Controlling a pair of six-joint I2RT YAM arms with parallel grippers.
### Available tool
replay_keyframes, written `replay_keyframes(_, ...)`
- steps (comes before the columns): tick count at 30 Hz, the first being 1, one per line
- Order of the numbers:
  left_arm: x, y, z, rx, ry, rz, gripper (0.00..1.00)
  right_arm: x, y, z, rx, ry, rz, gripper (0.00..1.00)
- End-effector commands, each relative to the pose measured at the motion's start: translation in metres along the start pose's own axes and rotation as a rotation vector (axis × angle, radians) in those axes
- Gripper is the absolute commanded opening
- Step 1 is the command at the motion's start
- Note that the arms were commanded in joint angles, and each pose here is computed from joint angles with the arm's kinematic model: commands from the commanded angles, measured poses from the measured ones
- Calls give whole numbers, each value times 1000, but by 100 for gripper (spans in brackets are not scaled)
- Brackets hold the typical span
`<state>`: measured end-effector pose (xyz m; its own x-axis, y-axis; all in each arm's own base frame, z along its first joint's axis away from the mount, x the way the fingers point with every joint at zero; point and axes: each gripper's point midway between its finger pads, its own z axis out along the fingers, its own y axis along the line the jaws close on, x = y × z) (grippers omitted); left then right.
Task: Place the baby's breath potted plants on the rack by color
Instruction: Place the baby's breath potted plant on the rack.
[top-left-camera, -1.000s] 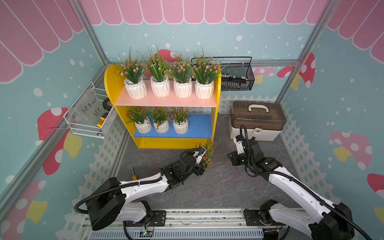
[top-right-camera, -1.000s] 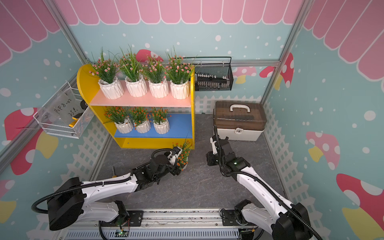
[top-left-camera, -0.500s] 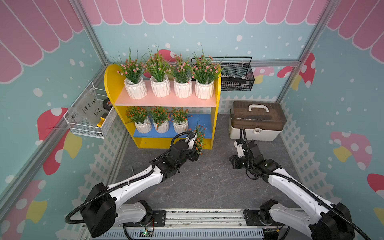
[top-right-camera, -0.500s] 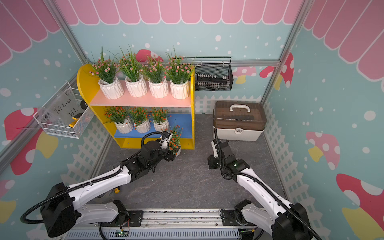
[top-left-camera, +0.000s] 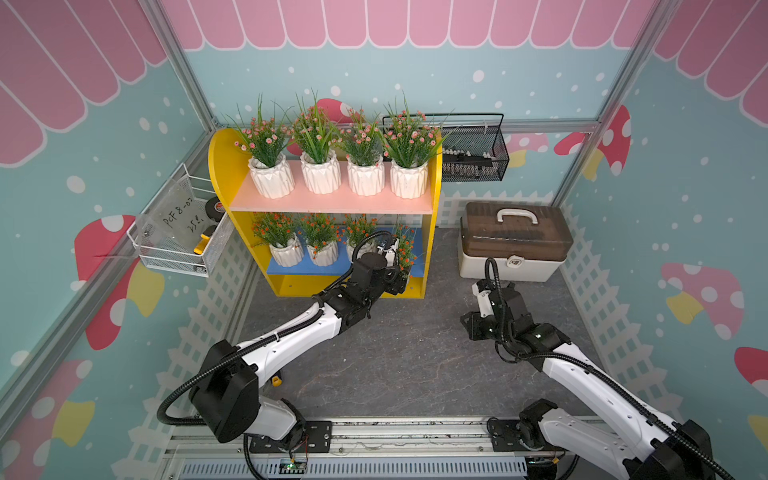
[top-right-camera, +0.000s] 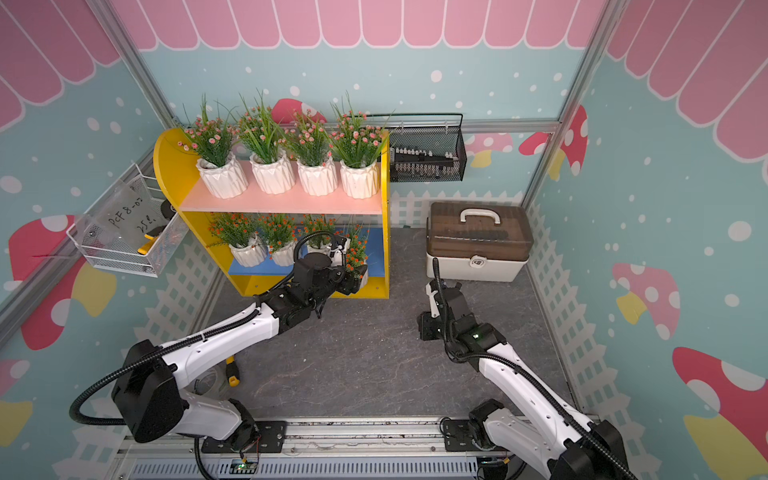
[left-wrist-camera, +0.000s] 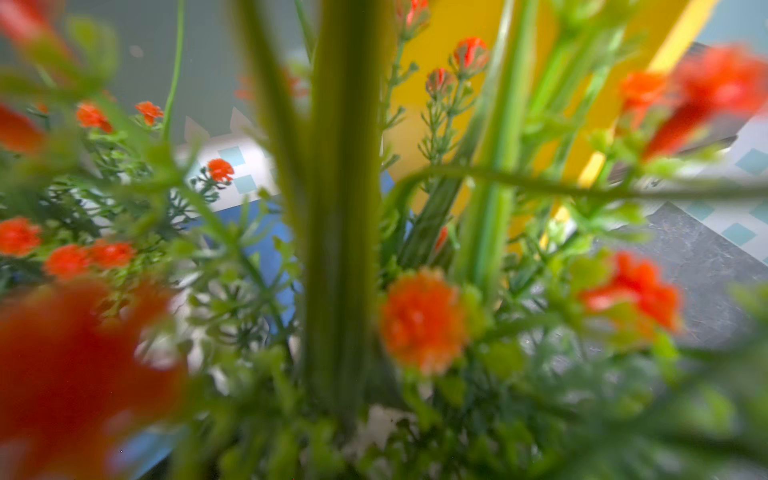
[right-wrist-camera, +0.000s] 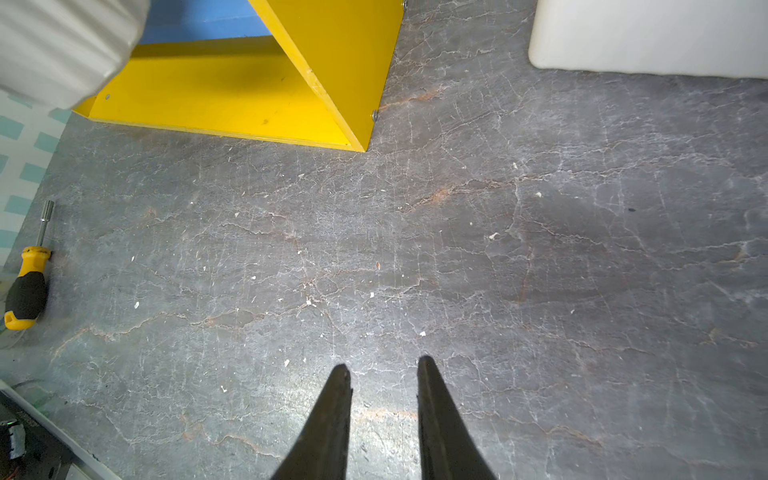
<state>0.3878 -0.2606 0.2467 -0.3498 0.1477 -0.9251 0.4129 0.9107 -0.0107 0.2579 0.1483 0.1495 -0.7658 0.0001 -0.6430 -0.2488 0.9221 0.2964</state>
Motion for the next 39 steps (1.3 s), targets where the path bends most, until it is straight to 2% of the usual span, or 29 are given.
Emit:
replay_keyframes(1, -53, -2, -2, 16, -134, -42, 70, 9, -7, -2, 24, 16, 12, 27)
replay_keyframes(18, -67, 13, 48, -91, -141, -18, 70, 21, -10, -3, 16, 24, 32, 27)
replay_keyframes(39, -64, 25, 94, -117, -106, -50, 70, 26, -15, -3, 36, 27, 34, 28)
